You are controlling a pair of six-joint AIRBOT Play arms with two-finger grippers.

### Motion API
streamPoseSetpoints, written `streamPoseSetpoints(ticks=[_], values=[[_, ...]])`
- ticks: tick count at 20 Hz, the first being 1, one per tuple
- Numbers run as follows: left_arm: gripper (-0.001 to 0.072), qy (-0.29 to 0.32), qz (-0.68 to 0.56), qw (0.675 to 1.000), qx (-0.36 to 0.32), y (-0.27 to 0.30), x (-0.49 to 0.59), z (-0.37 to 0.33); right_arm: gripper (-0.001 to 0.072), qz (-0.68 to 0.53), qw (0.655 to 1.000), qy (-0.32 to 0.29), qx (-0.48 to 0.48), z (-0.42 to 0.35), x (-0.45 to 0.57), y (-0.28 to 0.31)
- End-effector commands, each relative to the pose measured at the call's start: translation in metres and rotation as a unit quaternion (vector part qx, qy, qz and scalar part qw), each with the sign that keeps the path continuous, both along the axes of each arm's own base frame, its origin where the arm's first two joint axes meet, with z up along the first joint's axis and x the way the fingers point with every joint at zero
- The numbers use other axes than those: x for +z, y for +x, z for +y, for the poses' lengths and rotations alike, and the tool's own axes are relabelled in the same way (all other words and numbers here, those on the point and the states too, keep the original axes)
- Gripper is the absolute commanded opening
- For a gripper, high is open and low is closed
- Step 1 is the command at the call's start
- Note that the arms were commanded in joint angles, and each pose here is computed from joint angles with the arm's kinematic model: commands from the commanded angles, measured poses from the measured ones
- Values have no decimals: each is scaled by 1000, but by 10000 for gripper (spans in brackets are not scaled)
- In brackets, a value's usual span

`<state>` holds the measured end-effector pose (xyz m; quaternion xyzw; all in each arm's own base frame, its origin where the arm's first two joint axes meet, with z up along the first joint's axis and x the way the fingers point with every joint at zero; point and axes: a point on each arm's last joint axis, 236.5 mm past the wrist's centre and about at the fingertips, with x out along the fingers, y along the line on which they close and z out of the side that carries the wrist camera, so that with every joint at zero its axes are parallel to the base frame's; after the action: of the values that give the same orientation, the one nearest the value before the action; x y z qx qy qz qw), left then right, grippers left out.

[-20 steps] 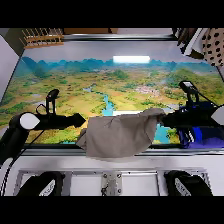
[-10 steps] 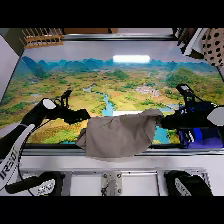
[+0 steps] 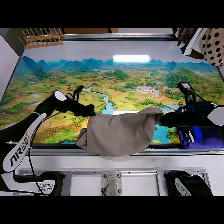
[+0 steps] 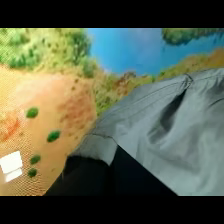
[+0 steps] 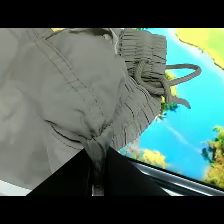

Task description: Fold the clothes and pants, and hang the long-sleeved shirts on hangers.

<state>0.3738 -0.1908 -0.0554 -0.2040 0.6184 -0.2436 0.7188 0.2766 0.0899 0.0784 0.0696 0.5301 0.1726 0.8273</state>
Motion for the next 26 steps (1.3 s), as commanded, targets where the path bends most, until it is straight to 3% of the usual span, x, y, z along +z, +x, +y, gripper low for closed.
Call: streamPoseSetpoints(ticks=[1,4,9,13,17,21,26], values=[[2,-23,-119,992,29,44,109,26,28,-75,997,-1,5,1,49,23],[3,-25,-311,949,50,53,283,61,28,-197,980,5,4,2,151,41],[3,-18,-570,819,68,-44,507,73,28,-366,928,58,28,24,305,11],[3,-26,-673,734,85,-121,588,73,28,-424,902,70,37,28,348,-28],[3,-42,-728,675,118,-159,629,82,27,-453,888,78,31,26,366,-62],[3,-46,-735,665,125,-141,644,86,27,-431,895,114,5,27,366,-80],[2,-50,-666,732,130,-20,603,91,27,-215,967,99,-89,5,273,-56]])
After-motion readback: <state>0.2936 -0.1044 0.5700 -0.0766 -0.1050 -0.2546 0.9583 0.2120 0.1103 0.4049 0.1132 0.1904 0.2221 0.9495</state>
